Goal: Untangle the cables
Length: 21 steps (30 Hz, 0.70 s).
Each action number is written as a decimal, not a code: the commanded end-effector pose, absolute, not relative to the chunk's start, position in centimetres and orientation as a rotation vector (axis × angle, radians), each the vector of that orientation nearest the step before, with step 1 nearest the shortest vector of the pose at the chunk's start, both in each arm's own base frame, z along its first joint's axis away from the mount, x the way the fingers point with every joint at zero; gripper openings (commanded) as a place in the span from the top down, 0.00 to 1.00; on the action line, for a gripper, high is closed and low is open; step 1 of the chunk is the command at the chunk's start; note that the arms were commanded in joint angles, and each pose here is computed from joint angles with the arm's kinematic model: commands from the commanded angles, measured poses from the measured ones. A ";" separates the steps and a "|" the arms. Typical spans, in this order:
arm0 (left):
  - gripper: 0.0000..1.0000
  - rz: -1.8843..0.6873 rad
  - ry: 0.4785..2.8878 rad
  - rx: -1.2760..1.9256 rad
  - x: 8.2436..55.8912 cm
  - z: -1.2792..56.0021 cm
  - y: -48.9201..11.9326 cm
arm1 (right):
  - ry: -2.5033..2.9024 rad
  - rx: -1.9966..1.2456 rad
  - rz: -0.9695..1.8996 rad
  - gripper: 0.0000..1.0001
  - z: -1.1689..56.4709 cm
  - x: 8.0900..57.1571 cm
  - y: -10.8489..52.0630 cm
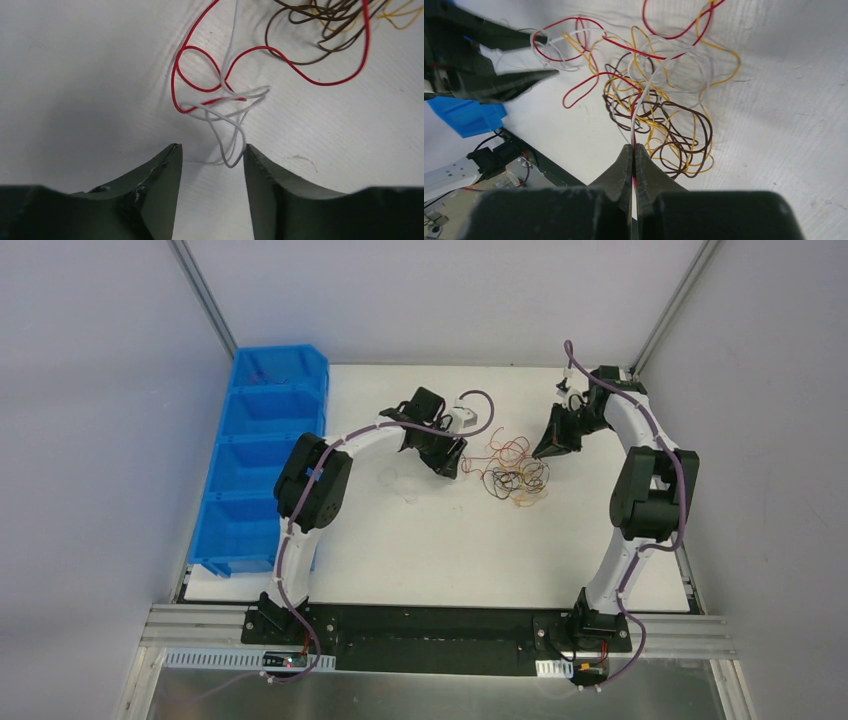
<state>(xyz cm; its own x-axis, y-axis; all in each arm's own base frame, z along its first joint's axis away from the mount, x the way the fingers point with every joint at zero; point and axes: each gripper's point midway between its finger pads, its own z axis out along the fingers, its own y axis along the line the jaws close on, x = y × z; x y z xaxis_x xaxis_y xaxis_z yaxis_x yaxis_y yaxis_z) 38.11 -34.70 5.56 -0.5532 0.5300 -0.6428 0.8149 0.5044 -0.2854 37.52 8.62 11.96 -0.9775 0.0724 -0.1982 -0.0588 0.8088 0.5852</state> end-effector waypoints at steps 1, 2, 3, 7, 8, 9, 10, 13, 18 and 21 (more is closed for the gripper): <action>0.76 -0.661 2.243 1.052 40.6 6.7 -34.0 | 2.807 0.028 0.771 1.00 11.2 38.3 6.7; 0.99 -0.644 2.253 1.031 40.6 7.6 -32.8 | 2.816 0.031 0.712 1.00 10.8 38.5 5.7; 1.00 -0.637 2.271 0.999 40.4 8.3 -31.3 | 2.821 0.033 0.651 1.00 10.5 38.7 4.6; 1.00 -0.667 2.333 0.891 38.7 11.3 -23.9 | 2.827 0.104 0.457 1.00 9.5 39.5 -0.3; 1.00 -0.636 2.345 0.899 38.2 11.6 -21.7 | 2.829 0.127 0.426 1.00 9.3 39.6 -1.3; 1.00 -0.594 2.357 0.918 37.7 11.7 -19.7 | 2.836 0.147 0.403 1.00 9.1 39.6 -2.2; 1.00 -0.558 2.367 0.914 37.4 11.9 -17.7 | 2.842 0.161 0.385 1.00 8.9 39.6 -2.9; 1.00 -0.497 2.404 0.905 36.6 12.3 -13.2 | 2.866 0.181 0.343 1.00 8.3 39.3 -4.3; 1.00 -0.408 2.399 1.004 35.8 12.9 -9.7 | 2.874 0.166 0.318 1.00 8.1 39.2 -4.9; 1.00 -0.416 2.404 1.019 35.7 13.1 -9.5 | 2.880 0.146 0.301 1.00 8.3 39.1 -5.2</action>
